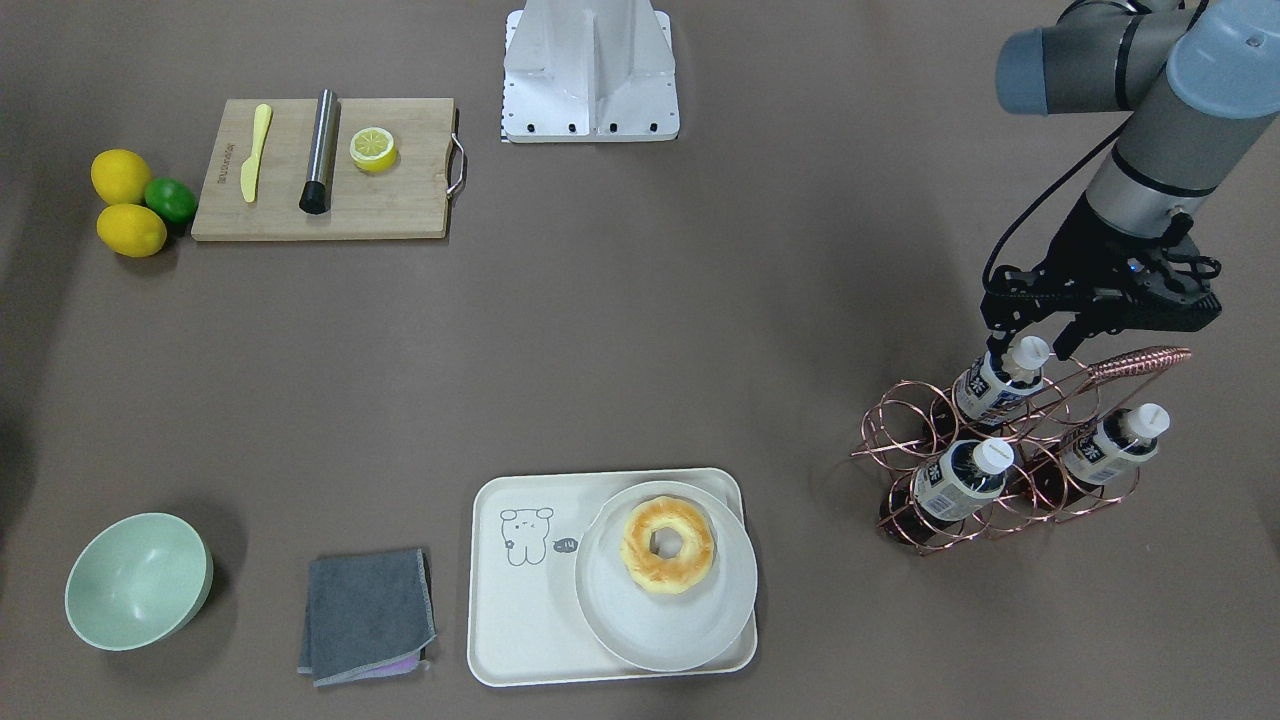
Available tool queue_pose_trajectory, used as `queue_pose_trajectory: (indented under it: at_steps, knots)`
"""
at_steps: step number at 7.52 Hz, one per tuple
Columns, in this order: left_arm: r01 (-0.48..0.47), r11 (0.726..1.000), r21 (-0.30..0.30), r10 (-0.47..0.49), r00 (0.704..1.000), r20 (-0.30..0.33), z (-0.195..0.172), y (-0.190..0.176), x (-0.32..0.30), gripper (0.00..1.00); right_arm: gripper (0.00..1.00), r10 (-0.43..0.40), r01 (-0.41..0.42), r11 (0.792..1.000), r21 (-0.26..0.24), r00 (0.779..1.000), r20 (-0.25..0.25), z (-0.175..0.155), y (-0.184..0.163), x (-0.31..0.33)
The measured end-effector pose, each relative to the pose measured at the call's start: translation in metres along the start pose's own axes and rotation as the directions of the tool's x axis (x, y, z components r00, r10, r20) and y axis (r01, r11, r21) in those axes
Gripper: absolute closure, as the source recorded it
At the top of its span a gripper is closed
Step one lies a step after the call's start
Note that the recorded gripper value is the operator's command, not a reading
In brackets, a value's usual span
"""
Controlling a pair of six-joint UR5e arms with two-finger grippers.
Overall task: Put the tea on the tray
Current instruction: 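Reach the left gripper down to a bottle in the copper rack and grasp it, then lift the bottle from the rack with the left gripper toward the table center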
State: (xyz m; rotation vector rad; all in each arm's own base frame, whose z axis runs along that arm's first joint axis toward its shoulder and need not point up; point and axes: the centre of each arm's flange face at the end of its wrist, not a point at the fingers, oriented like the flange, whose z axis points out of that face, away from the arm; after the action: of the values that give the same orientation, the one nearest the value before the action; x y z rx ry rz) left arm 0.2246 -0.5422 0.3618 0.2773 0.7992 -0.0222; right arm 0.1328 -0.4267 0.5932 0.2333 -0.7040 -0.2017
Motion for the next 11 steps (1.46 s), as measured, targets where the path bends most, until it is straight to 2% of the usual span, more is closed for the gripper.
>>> queue_pose_trajectory:
  at_steps: [1,2,6,9,11]
  knots:
    - [0.002,1.0,0.002,-0.002,1.0,0.0,0.0,-0.001,0.0,0.93,0.0,0.0,0.0,1.0,0.001,1.0,0.0,0.0,0.0,0.0]
    - [0.003,1.0,0.003,-0.003,1.0,0.001,0.0,-0.001,0.0,1.0,0.0,0.0,0.0,1.0,0.003,1.0,0.0,-0.001,0.0,-0.001]
    - [-0.004,1.0,0.029,0.004,1.0,-0.013,-0.015,-0.007,0.005,1.0,0.0,0.0,0.0,1.0,0.004,1.0,-0.001,-0.002,0.002,-0.003]
    - [-0.024,0.997,0.079,0.024,1.0,0.0,-0.073,-0.022,0.008,1.0,0.0,0.003,-0.003,1.0,0.002,1.0,0.0,-0.002,0.003,-0.003]
    - [-0.01,0.998,0.069,0.008,1.0,0.03,-0.126,-0.031,0.036,1.0,0.0,0.006,-0.006,1.0,0.001,1.0,0.001,-0.001,0.003,-0.002]
